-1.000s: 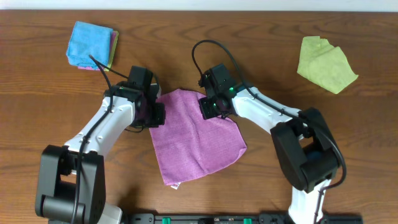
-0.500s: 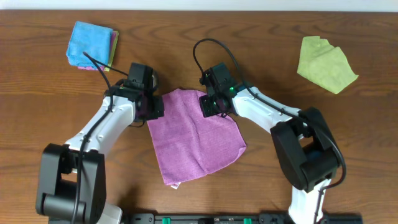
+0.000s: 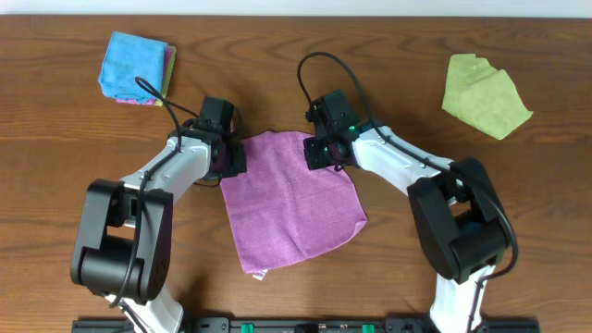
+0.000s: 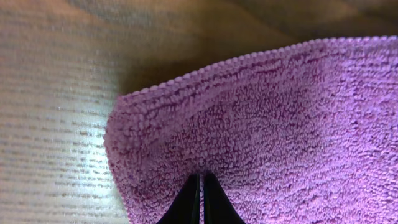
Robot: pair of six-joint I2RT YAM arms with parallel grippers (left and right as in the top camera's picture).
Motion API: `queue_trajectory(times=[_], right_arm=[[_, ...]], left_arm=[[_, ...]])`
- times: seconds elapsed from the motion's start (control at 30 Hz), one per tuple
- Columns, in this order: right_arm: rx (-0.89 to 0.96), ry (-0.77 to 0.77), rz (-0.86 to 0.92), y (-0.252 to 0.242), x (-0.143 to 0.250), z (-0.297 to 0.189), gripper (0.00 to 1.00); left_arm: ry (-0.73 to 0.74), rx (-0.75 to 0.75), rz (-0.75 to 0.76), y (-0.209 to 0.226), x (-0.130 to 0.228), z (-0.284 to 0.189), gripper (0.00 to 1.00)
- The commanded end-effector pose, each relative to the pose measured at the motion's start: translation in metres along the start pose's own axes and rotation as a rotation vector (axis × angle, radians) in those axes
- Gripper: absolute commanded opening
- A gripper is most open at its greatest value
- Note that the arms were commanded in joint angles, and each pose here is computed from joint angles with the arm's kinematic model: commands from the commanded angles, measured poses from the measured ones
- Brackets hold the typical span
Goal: Fold the cloth
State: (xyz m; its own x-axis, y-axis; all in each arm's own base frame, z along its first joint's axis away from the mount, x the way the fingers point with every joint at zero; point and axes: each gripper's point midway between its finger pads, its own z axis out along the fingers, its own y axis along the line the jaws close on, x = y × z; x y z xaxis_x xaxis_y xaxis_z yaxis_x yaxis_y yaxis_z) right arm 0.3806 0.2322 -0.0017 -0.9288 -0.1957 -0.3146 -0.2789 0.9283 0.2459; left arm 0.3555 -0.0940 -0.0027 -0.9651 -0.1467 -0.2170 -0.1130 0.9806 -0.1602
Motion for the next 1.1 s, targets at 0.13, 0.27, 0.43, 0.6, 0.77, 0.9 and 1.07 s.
queue_trajectory(times=[0.13,0.27,0.43,0.6,0.77,0.9,1.07], right_arm=[[0.076,0.047,0.081,-0.030,0.014,0.013,0.02],[0.078,0.030,0.151,-0.036,0.009,0.012,0.02],[0.110,-0.030,0.204,-0.049,-0.004,0.010,0.02],[0.124,-0.109,0.233,-0.062,-0.024,0.006,0.02],[0.113,-0.166,0.251,-0.071,-0.039,0.003,0.02],[0.072,-0.153,0.245,-0.063,-0.038,0.004,0.02],[0.037,-0.143,0.230,-0.052,-0.036,0.006,0.02]], left_arm=[[-0.035,-0.016,-0.015,0.003,-0.009,0.025,0.06],[-0.104,0.024,-0.003,-0.008,-0.026,0.033,0.06],[-0.153,0.069,0.010,-0.020,-0.039,0.045,0.06],[-0.184,0.081,0.022,-0.027,-0.056,0.046,0.06],[-0.223,0.097,0.026,-0.035,-0.075,0.039,0.06],[-0.186,0.082,0.023,-0.032,-0.066,0.041,0.06],[-0.148,0.065,0.039,-0.028,-0.057,0.043,0.05]])
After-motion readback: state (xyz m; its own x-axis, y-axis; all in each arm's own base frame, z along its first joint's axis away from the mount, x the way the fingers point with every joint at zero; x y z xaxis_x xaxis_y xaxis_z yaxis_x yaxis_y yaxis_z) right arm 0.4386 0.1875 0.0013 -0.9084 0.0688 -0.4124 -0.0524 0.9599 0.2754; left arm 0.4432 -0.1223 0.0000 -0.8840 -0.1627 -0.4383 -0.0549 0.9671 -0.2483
